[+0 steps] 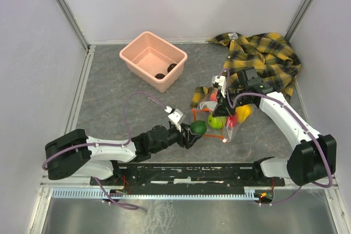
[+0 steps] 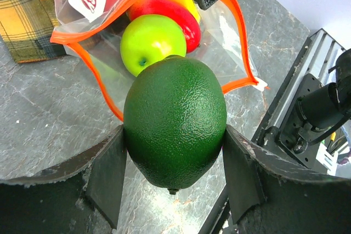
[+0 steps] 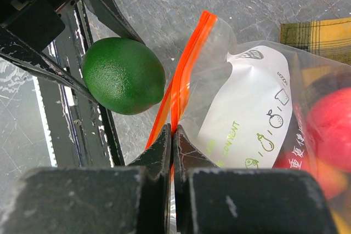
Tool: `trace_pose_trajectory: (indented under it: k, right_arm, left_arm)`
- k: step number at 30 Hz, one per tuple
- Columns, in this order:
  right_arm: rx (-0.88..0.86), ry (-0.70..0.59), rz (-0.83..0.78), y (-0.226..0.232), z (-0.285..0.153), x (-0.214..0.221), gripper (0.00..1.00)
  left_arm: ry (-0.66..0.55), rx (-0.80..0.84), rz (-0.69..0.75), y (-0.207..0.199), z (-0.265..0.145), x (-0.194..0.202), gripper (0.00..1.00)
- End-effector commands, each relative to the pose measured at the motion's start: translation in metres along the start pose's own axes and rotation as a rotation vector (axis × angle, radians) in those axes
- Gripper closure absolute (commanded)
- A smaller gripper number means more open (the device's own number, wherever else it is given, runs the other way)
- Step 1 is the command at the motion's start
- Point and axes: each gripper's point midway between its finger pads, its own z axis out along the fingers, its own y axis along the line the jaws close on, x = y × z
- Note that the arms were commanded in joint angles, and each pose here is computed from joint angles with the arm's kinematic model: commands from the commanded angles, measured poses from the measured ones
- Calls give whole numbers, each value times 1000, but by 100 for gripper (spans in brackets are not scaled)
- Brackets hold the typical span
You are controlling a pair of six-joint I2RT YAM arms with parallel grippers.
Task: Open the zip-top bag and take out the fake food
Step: Pick up the fake fruit from the zipper food storage bag.
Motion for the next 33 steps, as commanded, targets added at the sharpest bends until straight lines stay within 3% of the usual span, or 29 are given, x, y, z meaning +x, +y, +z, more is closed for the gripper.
trace_pose_trajectory:
  k: [1,12,19,33]
  right_arm:
    - [0,-31,-52,-1,-3,-15,98]
    - [-2,-30,-51,-1,-3,-14,98]
    - [-1,-29,-51,-2,-3,-15,98]
    - [1,-25,-51,-3,-2,-14,98]
  left_arm:
    - [-45,-16,-34,-1,-2,-14,62]
    - [-53,-63,-40,12,-15,-30,62]
    - [-48,-72,-118,29,-22,-48,63]
    - [-104,-102,-182,75,-40,-108,63]
